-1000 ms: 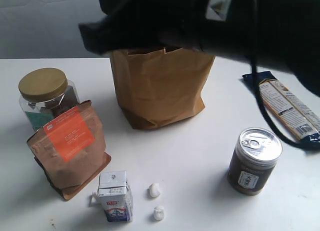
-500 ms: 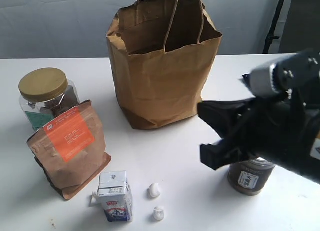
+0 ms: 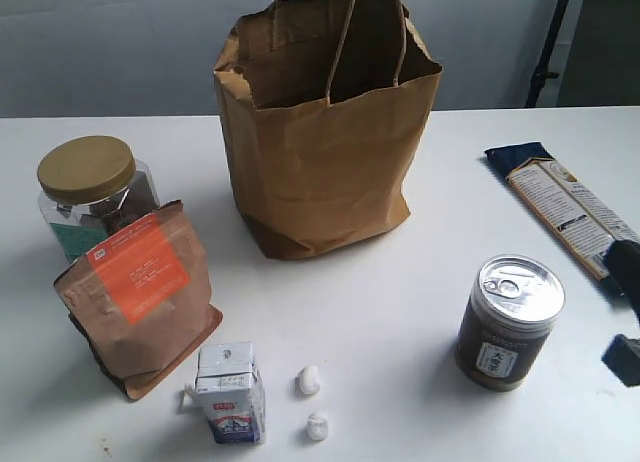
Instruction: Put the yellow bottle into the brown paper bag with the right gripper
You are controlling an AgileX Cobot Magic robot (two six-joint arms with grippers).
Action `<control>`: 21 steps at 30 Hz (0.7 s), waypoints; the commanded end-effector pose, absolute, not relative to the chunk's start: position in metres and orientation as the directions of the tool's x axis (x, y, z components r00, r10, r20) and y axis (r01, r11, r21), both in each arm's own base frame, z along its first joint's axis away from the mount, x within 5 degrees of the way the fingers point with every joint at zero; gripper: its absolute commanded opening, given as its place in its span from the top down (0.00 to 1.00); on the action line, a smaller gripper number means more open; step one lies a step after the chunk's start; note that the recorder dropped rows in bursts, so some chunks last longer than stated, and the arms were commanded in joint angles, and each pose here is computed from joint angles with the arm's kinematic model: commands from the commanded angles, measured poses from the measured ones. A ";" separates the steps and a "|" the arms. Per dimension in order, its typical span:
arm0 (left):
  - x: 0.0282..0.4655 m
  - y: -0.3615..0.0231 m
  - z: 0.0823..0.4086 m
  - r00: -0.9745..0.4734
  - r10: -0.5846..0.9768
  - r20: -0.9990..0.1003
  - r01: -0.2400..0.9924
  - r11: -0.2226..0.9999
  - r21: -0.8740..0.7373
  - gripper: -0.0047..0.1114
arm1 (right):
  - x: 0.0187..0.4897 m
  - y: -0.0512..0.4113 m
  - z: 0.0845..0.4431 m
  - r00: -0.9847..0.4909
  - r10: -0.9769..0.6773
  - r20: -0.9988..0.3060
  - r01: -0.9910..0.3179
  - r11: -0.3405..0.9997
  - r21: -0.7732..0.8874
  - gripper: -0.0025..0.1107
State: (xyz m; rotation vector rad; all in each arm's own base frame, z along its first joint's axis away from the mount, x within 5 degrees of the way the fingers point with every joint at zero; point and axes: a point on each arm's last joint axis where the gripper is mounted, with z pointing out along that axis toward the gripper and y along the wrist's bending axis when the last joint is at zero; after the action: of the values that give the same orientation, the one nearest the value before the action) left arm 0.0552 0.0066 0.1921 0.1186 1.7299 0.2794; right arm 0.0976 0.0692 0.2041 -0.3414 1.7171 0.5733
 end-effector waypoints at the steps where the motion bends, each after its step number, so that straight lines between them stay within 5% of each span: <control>1: 0.055 0.006 0.192 -0.168 0.235 -0.957 -0.075 0.965 0.250 0.96 | 0.088 0.052 0.208 -0.127 0.145 -0.981 -0.481 0.856 0.189 0.98; 10: 0.055 0.006 0.192 -0.168 0.235 -0.957 -0.075 0.965 0.250 0.96 | 0.065 0.034 0.226 0.108 0.144 -0.984 -0.495 0.866 0.073 0.98; 21: 0.055 0.006 0.192 -0.170 0.235 -0.957 -0.074 0.965 0.250 0.96 | 0.050 0.024 0.216 0.113 0.041 -0.993 -0.433 0.901 -0.012 0.98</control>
State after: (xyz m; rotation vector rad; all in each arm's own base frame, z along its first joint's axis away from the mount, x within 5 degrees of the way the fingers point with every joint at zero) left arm 0.0552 0.0066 0.1921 0.1186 1.7299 0.2794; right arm 0.0501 0.0243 0.2219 -0.2995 1.3840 0.4151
